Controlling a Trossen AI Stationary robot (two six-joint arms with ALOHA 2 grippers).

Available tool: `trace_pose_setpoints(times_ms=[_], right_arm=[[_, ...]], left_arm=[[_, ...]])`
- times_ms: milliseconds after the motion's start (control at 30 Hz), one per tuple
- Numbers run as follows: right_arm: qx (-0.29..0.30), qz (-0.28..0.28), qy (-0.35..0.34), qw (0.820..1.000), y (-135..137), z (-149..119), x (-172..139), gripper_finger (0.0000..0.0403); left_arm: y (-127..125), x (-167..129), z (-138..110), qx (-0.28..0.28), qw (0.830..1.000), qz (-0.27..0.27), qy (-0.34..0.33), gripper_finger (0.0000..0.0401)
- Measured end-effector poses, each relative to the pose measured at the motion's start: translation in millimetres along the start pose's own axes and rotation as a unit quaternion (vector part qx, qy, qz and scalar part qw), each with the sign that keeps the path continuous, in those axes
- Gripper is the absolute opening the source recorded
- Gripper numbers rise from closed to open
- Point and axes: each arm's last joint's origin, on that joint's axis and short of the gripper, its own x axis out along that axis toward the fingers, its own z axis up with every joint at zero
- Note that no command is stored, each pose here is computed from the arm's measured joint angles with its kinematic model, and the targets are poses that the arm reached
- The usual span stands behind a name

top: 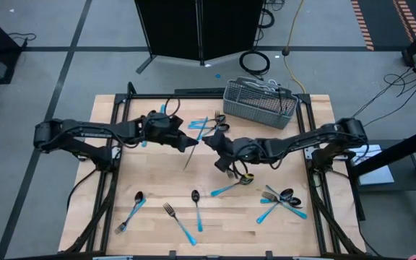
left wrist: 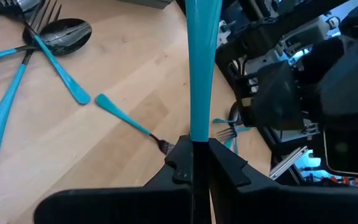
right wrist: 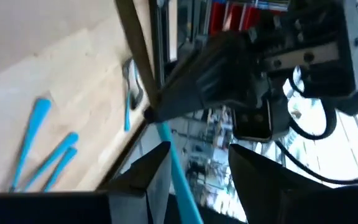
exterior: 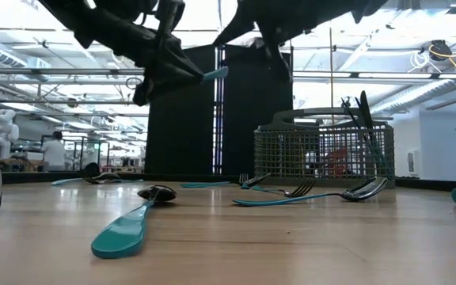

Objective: Sort silverware
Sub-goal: Put the blue knife into the right of the blue utensil organizer

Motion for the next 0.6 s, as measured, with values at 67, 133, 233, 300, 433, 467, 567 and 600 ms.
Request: trace_pose_setpoints(times_ms=[67,133,233,300,433,467,567,600], right_arm=[[-0.006,0.004,0.005,1.000,3.6,-1.3,4.5,0.0155],[-0.008,0.009,0.010,1.000,8.5,-2.3,10.0,0.0155],[-0.008,0.014,0.016,1.000,13.6,-5.5,17.6,0.0155],[-0.008,0.010,0.021,1.000,12.9,-7.2,23.6,0.0155],[-0.005,0.000,0.028,1.000,12.9,-6.2,34.8,0.0155],[-0.008,0.000,0.029,1.000,12.4,-5.4,36.2,0.0155],[-0.028,0.003,0.027,0.999,14.7,-2.6,41.5,0.0155],[-0.034,0.008,0.027,0.999,17.1,-1.8,43.2,0.0154]], left_arm=[[0.3,0.4,-0.1,0.000,1.000,0.001,0.001,0.0013],[-0.3,0.2,0.3,0.001,1.000,-0.002,-0.002,0.0013],[-0.6,0.2,0.4,0.001,1.000,-0.005,-0.001,0.0013],[-1.9,0.2,0.9,0.003,1.000,-0.015,0.001,0.0013],[-1.4,0.2,0.1,0.002,1.000,-0.014,0.007,0.0013],[-1.4,0.2,0.2,0.002,1.000,-0.014,0.007,0.0013],[-1.7,0.1,-0.1,0.006,1.000,-0.019,0.012,0.0013],[-1.7,0.1,-0.2,0.007,1.000,-0.019,0.013,0.0013]])
